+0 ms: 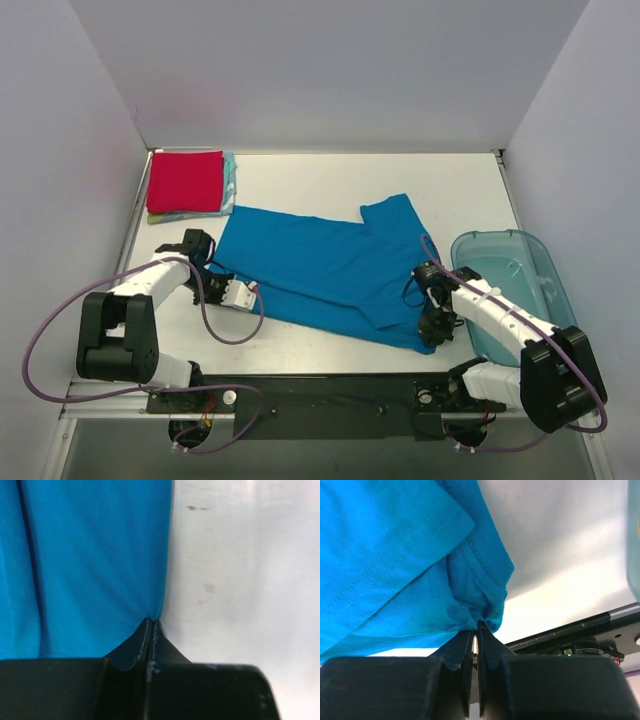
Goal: Fold and stack the t-shirts
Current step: Fold the flattened tshirt in 1/3 of the way
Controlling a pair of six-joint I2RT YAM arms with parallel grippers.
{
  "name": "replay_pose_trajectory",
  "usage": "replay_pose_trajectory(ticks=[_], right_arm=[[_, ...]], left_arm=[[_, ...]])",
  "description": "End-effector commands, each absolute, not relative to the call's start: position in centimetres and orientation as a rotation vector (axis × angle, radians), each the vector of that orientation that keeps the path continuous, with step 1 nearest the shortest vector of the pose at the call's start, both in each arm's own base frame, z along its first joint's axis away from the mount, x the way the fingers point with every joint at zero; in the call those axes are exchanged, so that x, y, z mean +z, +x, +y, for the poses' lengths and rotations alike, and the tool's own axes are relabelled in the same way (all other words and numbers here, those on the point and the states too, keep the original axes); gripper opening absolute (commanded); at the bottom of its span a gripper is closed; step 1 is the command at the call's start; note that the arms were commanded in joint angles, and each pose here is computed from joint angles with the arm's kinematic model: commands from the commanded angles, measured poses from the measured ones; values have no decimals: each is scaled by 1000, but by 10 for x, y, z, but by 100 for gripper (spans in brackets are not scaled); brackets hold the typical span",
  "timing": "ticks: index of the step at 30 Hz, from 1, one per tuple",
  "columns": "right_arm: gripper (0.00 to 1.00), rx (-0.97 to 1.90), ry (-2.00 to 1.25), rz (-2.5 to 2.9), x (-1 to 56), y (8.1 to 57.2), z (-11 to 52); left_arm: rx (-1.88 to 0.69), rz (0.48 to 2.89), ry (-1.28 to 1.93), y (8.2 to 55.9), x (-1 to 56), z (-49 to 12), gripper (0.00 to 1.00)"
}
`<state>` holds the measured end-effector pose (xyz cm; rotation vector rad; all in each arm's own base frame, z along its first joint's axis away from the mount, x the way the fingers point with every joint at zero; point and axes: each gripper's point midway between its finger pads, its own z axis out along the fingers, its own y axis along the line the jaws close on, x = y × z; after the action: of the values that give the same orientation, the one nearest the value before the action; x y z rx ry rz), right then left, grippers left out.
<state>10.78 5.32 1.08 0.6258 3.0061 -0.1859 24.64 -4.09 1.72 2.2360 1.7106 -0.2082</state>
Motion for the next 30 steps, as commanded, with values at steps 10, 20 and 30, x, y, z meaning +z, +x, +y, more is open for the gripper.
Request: replay_pose_trajectory(ticks=[10,20,30], right_arm=[[9,-238,563,3040,28,126,44],[41,-90,189,2923,104,150,86],[0,536,-678,2846,85,180,235]], left_arm=[[-430,1958,2231,144,49,-25,37],[-416,1957,1943,191,90,-55,49],[-357,1843,1848,228,48,-76,19]])
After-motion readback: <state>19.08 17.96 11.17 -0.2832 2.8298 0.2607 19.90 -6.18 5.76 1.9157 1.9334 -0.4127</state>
